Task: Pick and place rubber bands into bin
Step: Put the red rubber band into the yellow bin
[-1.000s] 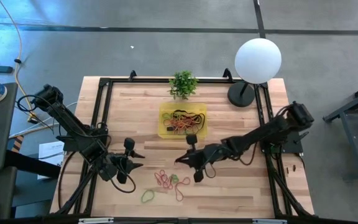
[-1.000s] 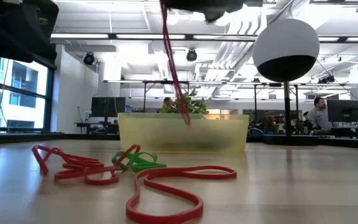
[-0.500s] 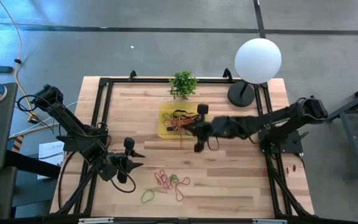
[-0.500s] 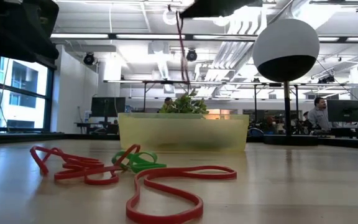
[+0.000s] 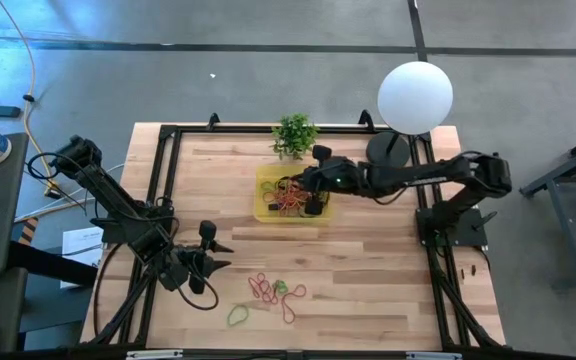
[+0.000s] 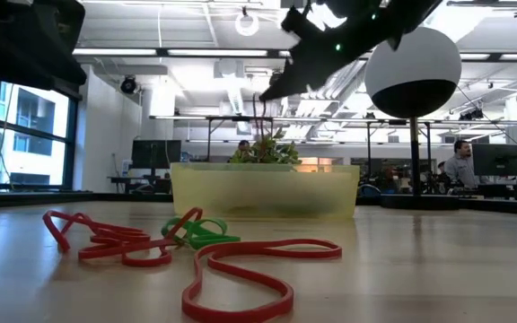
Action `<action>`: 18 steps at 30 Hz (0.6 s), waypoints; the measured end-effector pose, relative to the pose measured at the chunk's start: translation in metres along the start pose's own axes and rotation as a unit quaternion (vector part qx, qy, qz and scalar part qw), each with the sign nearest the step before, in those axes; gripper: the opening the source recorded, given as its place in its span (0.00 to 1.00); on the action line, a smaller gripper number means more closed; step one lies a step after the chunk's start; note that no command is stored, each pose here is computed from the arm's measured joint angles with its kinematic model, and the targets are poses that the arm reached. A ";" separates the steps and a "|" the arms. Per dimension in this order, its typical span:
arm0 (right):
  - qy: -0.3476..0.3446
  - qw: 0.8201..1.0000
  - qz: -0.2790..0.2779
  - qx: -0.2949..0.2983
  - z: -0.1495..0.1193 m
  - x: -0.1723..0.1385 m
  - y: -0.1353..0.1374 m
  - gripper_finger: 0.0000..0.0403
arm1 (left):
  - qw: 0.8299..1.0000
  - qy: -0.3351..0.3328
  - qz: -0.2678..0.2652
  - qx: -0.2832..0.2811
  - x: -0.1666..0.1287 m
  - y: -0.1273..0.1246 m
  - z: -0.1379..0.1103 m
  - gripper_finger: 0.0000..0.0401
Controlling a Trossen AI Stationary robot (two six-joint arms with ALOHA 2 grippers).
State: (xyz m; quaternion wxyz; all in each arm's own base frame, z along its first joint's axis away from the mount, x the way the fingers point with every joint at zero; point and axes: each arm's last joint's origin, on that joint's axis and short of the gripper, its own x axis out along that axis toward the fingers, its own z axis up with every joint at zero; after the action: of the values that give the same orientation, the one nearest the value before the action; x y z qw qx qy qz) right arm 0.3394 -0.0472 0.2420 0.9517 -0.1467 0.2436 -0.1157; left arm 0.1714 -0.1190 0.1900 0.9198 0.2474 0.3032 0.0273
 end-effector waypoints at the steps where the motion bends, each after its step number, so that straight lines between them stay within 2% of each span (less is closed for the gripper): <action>1: 0.006 1.000 0.004 0.003 -0.004 0.004 -0.001 0.00 | 1.000 0.000 0.001 0.004 0.000 0.000 0.000 0.36; 6: 0.034 0.999 0.022 0.019 -0.020 0.021 -0.003 0.00 | 1.000 -0.001 0.004 0.007 0.000 0.000 0.000 0.36; 9: 0.045 0.997 0.039 0.049 -0.028 0.028 -0.004 0.00 | 1.000 -0.001 0.004 0.007 0.000 0.000 0.000 0.36; 12: 0.053 0.994 0.072 0.069 -0.034 0.032 -0.006 0.02 | 1.000 -0.001 0.004 0.007 0.000 0.000 0.000 0.36; 14: 0.057 0.991 0.091 0.078 -0.036 0.033 -0.005 0.06 | 1.000 -0.001 0.004 0.007 0.000 0.000 0.000 0.36; 18: 0.063 0.990 0.092 0.089 -0.037 0.033 -0.004 0.21 | 1.000 -0.001 0.004 0.007 0.000 0.000 0.000 0.36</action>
State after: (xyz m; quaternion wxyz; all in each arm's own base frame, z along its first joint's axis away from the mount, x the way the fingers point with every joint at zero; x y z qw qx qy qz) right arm 0.3485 -0.0689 0.1986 0.9504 -0.0303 0.3042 -0.0578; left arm 0.1716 -0.1189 0.1903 0.9184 0.2546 0.3016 0.0284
